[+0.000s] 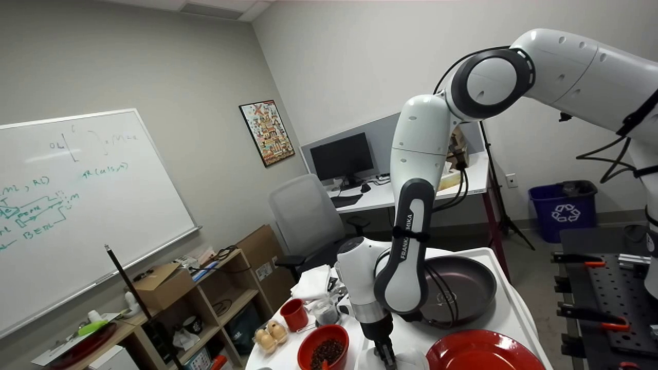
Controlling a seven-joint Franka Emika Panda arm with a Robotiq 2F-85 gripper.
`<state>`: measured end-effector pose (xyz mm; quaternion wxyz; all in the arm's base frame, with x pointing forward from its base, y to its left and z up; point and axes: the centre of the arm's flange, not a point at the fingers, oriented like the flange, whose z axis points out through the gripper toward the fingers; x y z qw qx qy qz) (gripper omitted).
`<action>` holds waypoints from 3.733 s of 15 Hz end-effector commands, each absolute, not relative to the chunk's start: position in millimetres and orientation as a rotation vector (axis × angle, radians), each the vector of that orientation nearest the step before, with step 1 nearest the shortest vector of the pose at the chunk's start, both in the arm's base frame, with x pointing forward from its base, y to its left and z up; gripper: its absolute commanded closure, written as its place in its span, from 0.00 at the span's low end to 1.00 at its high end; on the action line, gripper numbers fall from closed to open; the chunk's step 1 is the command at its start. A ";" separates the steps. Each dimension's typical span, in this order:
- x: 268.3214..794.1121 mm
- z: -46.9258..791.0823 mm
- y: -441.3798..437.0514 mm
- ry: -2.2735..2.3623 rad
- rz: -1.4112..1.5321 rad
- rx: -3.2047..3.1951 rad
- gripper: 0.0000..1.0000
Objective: Wipe the pan with the white towel
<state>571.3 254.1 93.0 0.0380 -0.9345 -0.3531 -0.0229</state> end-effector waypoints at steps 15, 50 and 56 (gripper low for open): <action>549.4 270.5 185.6 -0.854 -0.326 -3.065 0.96; 490.5 108.4 119.4 -0.917 -0.053 -3.027 0.96; 489.3 106.0 101.8 -0.867 -0.070 -2.893 0.96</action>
